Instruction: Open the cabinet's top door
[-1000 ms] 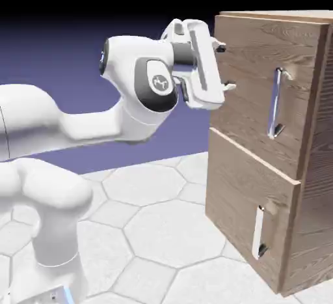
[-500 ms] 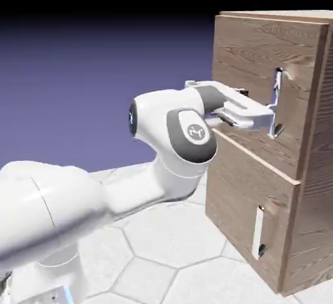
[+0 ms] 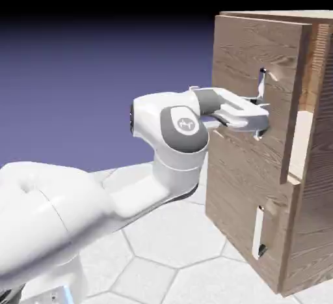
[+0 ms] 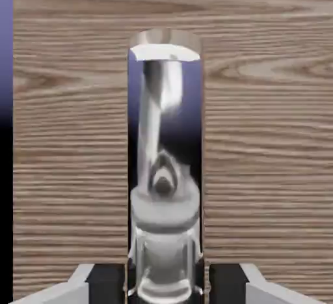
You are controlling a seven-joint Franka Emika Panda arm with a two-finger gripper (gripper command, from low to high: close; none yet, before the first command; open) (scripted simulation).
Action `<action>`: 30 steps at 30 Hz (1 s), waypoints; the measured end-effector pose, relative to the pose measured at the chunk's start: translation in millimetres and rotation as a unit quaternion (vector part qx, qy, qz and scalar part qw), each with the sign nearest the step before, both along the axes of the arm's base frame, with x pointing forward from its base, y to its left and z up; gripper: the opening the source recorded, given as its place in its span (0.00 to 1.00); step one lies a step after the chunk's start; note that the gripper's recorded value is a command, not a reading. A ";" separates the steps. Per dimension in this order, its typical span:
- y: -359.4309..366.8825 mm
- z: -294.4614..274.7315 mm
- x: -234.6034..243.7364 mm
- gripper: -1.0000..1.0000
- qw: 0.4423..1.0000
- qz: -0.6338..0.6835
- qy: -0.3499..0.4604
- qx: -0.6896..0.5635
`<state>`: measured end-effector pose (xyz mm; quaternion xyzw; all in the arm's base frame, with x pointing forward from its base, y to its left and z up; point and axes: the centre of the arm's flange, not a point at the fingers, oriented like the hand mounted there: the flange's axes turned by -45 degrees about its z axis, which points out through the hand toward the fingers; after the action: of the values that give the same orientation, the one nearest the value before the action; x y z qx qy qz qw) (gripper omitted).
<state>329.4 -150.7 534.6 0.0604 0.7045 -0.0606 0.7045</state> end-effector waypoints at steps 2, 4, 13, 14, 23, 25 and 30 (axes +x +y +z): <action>12.3 0.0 -17.7 0.00 1.000 -0.029 0.000 0.000; 26.3 0.0 -35.4 0.00 0.998 -0.060 0.000 0.000; 84.9 0.0 -91.2 0.00 0.985 -0.170 0.000 0.000; 90.4 0.0 -95.3 0.00 0.984 -0.179 0.000 0.000; 135.6 0.0 -123.5 0.00 0.968 -0.250 0.000 0.000; 145.1 0.1 -128.4 0.00 0.964 -0.264 0.000 0.000; 159.6 0.2 -136.2 0.00 0.958 -0.285 -0.001 0.000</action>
<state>193.2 8.9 534.8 0.2589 0.6576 -0.2590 0.6584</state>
